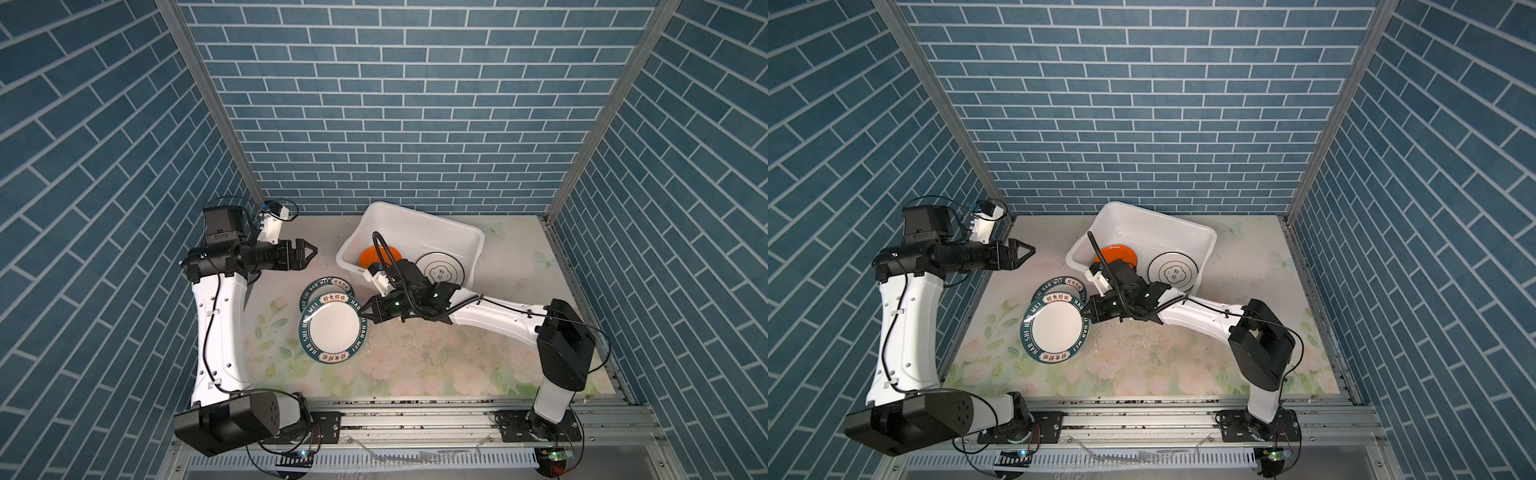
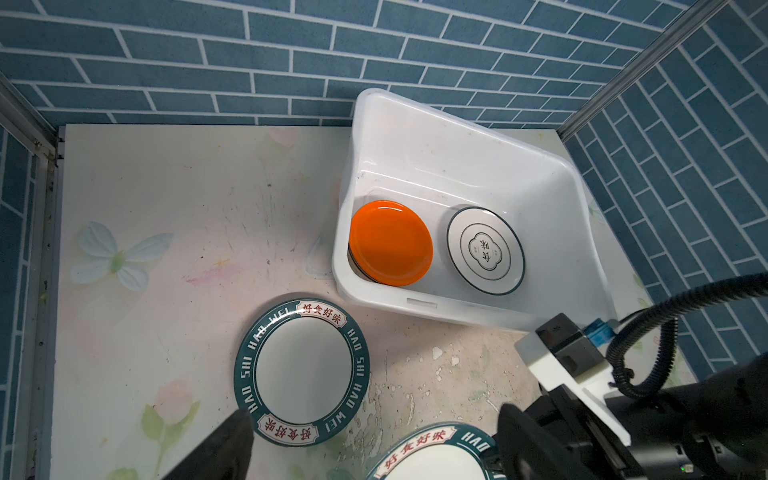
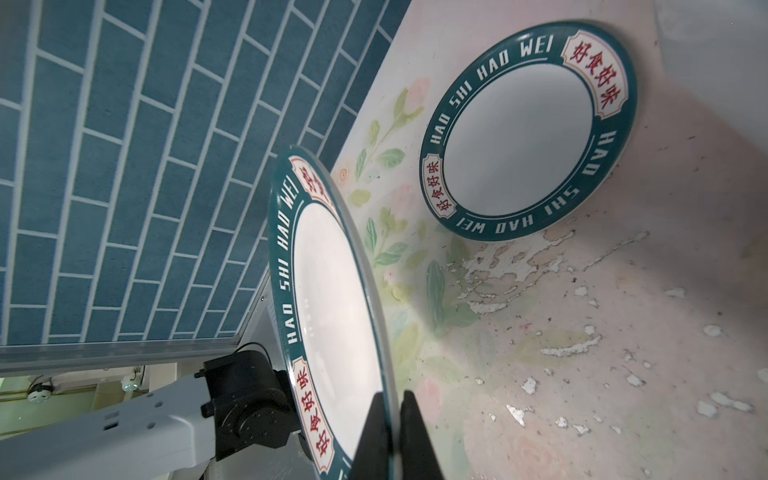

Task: Place the plates into the plastic bin on the countertop
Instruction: 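Close the right gripper on the plate rim and lift it toward the bin, then bring the left gripper to the green-rimmed plate held by the right gripper, then close the left gripper on the plate rim and open the right gripper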

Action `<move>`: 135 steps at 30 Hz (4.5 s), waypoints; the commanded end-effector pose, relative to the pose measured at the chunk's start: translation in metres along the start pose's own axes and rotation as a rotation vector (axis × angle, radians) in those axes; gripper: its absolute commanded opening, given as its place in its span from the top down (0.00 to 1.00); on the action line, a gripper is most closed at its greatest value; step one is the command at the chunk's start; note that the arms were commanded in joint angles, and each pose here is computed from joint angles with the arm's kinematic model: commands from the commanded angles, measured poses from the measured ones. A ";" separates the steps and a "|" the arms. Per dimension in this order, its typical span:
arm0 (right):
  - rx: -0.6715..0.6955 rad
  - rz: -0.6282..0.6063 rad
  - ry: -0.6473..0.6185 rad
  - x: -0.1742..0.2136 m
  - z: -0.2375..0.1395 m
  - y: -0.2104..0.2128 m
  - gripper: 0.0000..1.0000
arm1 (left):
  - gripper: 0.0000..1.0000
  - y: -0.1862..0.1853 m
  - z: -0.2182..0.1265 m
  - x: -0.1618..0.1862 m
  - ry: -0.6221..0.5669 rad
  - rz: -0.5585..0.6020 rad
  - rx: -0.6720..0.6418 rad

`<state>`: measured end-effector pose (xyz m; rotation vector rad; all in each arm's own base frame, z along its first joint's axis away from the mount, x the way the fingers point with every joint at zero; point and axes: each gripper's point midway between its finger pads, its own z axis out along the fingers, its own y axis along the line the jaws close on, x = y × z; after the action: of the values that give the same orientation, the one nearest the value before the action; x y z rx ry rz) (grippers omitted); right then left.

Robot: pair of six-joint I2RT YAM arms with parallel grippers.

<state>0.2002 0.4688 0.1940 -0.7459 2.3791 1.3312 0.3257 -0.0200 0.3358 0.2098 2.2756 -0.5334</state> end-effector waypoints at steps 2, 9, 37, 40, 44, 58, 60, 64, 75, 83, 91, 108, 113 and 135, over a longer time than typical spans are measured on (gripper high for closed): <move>-0.023 -0.030 -0.093 -0.022 -0.038 0.014 1.00 | 0.07 -0.012 0.010 -0.004 0.042 -0.016 0.075; 0.027 0.004 -0.161 -0.036 -0.087 0.001 1.00 | 0.08 -0.041 0.037 -0.020 0.121 0.082 0.155; 0.221 0.221 -0.365 -0.086 -0.210 -0.062 1.00 | 0.09 -0.078 0.071 -0.016 0.276 0.230 0.336; 0.214 0.218 -0.379 -0.091 -0.218 -0.063 1.00 | 0.12 -0.088 0.080 -0.001 0.318 0.250 0.349; 0.188 0.224 -0.397 -0.101 -0.225 -0.065 1.00 | 0.13 -0.106 0.095 0.010 0.340 0.203 0.407; 0.138 0.249 -0.423 -0.109 -0.230 -0.064 1.00 | 0.19 -0.132 0.118 0.027 0.421 0.109 0.501; 0.124 0.257 -0.428 -0.109 -0.230 -0.063 1.00 | 0.20 -0.136 0.122 0.028 0.433 0.078 0.528; 0.114 0.272 -0.440 -0.106 -0.230 -0.063 1.00 | 0.25 -0.138 0.129 0.028 0.444 0.042 0.552; 0.110 0.290 -0.431 -0.099 -0.227 -0.066 1.00 | 0.42 -0.148 0.137 0.026 0.452 0.002 0.615; 0.102 0.295 -0.424 -0.102 -0.224 -0.067 1.00 | 0.49 -0.146 0.143 0.024 0.455 -0.020 0.608; 0.098 0.302 -0.414 -0.102 -0.219 -0.070 1.00 | 0.60 -0.152 0.145 0.021 0.452 -0.058 0.659; 0.111 0.302 -0.399 -0.103 -0.211 -0.080 1.00 | 0.68 -0.146 0.149 0.020 0.457 -0.051 0.615; 0.115 0.302 -0.392 -0.102 -0.209 -0.082 1.00 | 0.74 -0.145 0.149 0.019 0.456 -0.046 0.607; 0.141 0.317 -0.380 -0.099 -0.201 -0.096 0.84 | 1.00 -0.145 0.144 0.016 0.446 -0.034 0.593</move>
<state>0.3265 0.2808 0.2739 -0.0720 2.3436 1.2485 0.3669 -0.2125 0.2777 0.5936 2.4885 -1.3264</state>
